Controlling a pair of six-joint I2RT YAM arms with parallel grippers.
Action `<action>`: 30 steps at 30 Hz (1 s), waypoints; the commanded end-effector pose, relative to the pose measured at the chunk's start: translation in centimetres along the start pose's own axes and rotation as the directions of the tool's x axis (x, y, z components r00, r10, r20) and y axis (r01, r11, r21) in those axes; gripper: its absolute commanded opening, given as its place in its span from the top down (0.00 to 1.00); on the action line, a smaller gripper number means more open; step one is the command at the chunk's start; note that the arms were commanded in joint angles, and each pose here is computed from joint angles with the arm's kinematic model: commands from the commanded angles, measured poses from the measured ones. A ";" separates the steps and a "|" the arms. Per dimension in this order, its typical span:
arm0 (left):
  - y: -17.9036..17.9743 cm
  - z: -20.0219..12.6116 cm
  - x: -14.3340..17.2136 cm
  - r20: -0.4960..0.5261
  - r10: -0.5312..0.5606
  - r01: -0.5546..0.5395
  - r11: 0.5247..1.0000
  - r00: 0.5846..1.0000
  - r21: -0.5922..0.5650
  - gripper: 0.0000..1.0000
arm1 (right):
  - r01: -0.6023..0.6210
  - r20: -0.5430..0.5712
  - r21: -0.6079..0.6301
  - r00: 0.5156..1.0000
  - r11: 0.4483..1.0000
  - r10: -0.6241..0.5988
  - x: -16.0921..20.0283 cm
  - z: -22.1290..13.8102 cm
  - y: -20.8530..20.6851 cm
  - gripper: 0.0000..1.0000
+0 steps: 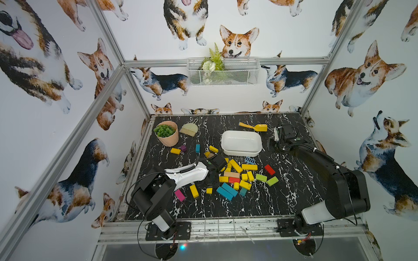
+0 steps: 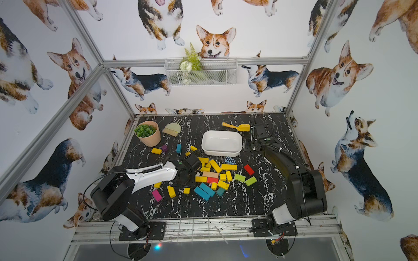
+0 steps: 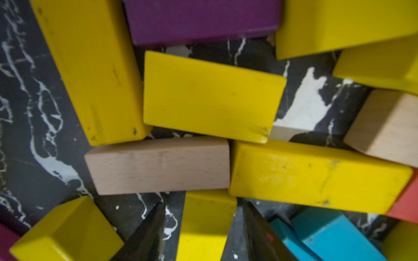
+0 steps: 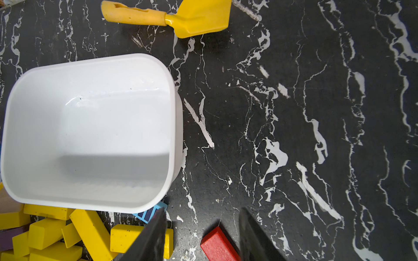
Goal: Pick out the yellow building blocks
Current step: Pick up the building block from the center of the board.
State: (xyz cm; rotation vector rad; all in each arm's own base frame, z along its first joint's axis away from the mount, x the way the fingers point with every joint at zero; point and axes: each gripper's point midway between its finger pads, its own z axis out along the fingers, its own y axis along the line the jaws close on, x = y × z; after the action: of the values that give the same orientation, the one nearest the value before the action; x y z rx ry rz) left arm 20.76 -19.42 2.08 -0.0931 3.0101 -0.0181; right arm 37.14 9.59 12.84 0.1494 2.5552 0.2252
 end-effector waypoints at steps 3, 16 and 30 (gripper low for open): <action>1.3 0.4 0.2 -0.005 -0.006 0.006 0.999 1.000 -0.032 0.41 | -0.023 0.011 -0.005 1.000 1.000 0.023 -0.4 -0.1 0.1 0.46; 2.5 0.9 1.4 -0.046 0.115 -0.118 0.991 0.992 -0.058 0.80 | -0.020 0.007 0.002 1.000 1.000 0.020 -0.4 -0.2 0.1 0.46; -3.3 -11.8 -8.3 0.313 0.294 -0.293 0.955 0.903 -0.051 0.83 | -0.019 -0.011 -0.006 1.000 1.000 0.019 0.5 0.2 0.0 0.46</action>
State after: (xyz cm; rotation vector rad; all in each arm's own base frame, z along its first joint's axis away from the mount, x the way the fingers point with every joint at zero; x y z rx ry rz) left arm 24.81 -21.08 12.62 0.2318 2.7657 -0.0408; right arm 36.96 9.51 12.56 0.1515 2.5634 0.2200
